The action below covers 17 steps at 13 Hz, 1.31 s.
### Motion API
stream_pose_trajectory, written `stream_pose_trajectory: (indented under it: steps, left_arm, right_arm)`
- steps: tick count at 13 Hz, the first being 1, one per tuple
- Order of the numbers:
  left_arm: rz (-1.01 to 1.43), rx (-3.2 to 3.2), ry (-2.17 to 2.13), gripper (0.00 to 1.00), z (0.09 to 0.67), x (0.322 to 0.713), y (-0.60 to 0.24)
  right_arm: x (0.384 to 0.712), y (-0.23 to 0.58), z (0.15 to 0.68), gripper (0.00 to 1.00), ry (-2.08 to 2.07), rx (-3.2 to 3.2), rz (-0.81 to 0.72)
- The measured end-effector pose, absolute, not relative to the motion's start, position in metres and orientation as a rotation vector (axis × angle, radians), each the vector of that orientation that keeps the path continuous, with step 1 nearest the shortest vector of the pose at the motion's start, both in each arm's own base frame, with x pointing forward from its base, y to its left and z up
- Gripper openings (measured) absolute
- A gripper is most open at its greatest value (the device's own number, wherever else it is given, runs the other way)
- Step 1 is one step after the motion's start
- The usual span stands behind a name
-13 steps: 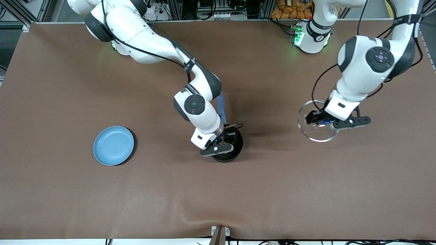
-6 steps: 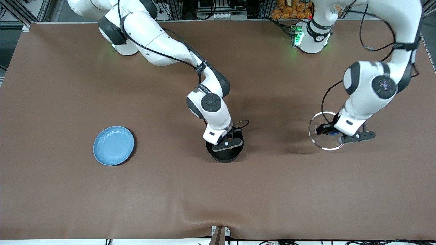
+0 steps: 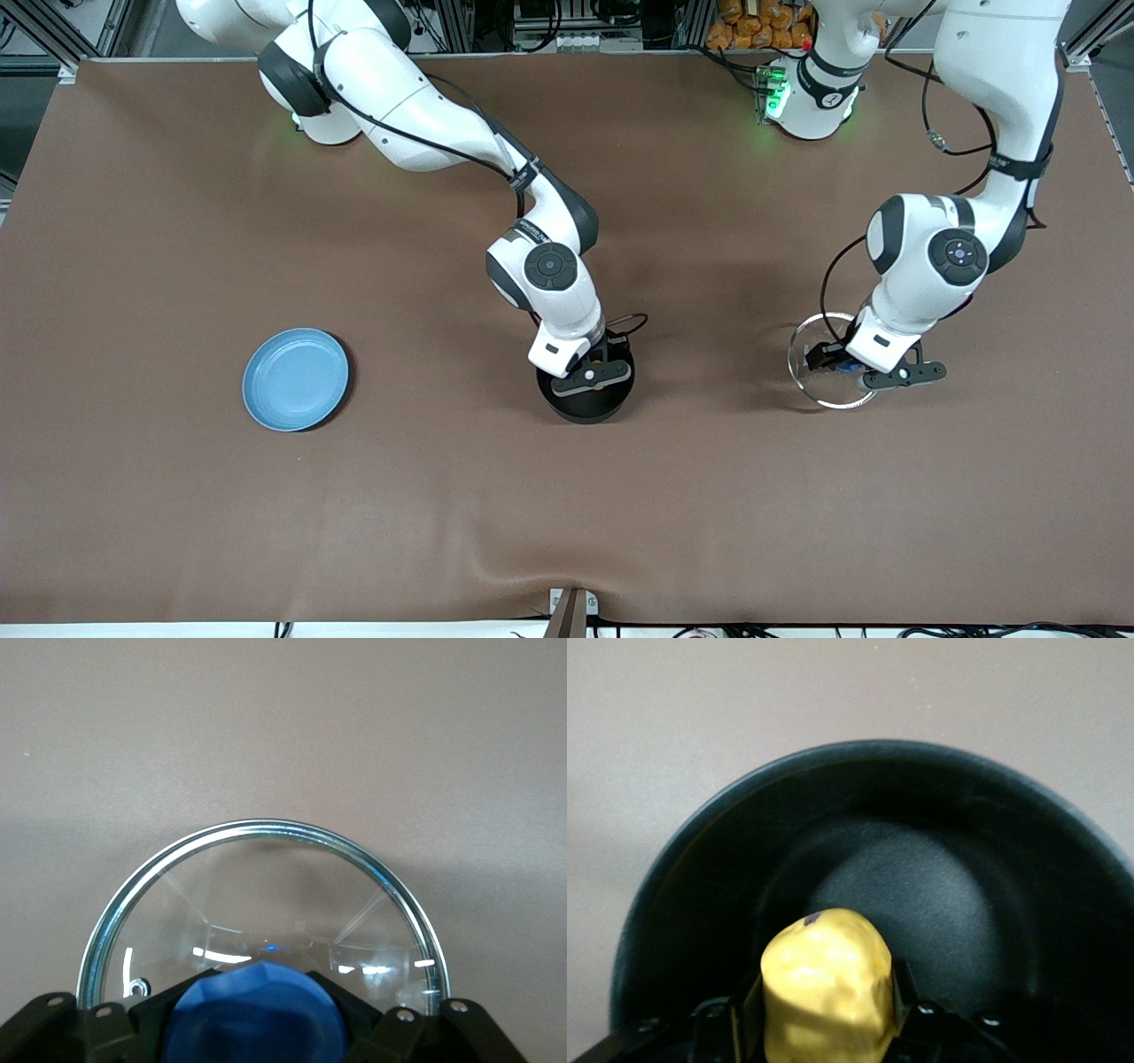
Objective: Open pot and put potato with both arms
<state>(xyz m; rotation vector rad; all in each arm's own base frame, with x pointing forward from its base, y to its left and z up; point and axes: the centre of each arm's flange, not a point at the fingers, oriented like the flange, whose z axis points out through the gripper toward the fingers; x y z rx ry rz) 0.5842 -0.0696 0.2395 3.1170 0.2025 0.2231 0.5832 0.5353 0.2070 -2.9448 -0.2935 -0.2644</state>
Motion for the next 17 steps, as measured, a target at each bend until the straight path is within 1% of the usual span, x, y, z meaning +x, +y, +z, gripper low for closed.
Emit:
stream_pose_trajectory:
  steps: [2,3,4,5,7,8,9,10,11,13,14,15,16,17]
  left_arm:
    - [0.241,3.115,0.201,0.43,0.225,0.586,-0.070]
    - [0.252,3.113,0.201,0.43,0.220,0.587,-0.070]
    - [0.259,3.112,0.200,0.44,0.215,0.588,-0.070]
    - [0.265,3.111,0.200,0.45,0.211,0.588,-0.070]
    - [0.275,3.109,0.198,0.46,0.206,0.589,-0.070]
    - [0.276,3.109,0.198,0.51,0.204,0.589,-0.070]
    - [0.276,3.109,0.198,0.62,0.203,0.589,-0.070]
    - [0.281,3.108,0.197,0.70,0.203,0.590,-0.071]
    - [0.284,3.107,0.197,0.70,0.203,0.590,-0.071]
    - [0.293,3.105,0.197,0.82,0.205,0.591,-0.071]
    - [0.302,3.103,0.196,0.82,0.206,0.593,-0.071]
    - [0.316,3.100,0.196,0.88,0.209,0.595,-0.072]
    - [0.335,3.096,0.196,0.98,0.214,0.598,-0.072]
    - [0.359,3.090,0.196,1.00,0.223,0.601,-0.072]
  right_arm:
    - [0.593,0.529,0.213,0.88,-0.277,-2.944,-0.285]
    - [0.598,0.526,0.220,0.96,-0.267,-2.944,-0.292]
    - [0.604,0.522,0.231,1.00,-0.256,-2.949,-0.289]
    - [0.610,0.516,0.249,1.00,-0.247,-2.959,-0.281]
    - [0.619,0.501,0.299,1.00,-0.242,-2.980,-0.262]
    - [0.621,0.492,0.329,1.00,-0.234,-2.995,-0.245]
    - [0.621,0.480,0.357,1.00,-0.219,-3.015,-0.217]
    - [0.624,0.464,0.384,1.00,-0.194,-3.038,-0.189]
    - [0.629,0.441,0.409,1.00,-0.152,-3.061,-0.160]
    - [0.644,0.384,0.451,1.00,-0.045,-3.097,-0.109]
    - [0.649,0.352,0.471,1.00,0.011,-3.109,-0.093]
    - [0.651,0.323,0.488,1.00,0.049,-3.114,-0.086]
    - [0.648,0.297,0.502,1.00,0.055,-3.120,-0.083]
    - [0.642,0.273,0.514,1.00,0.040,-3.127,-0.077]
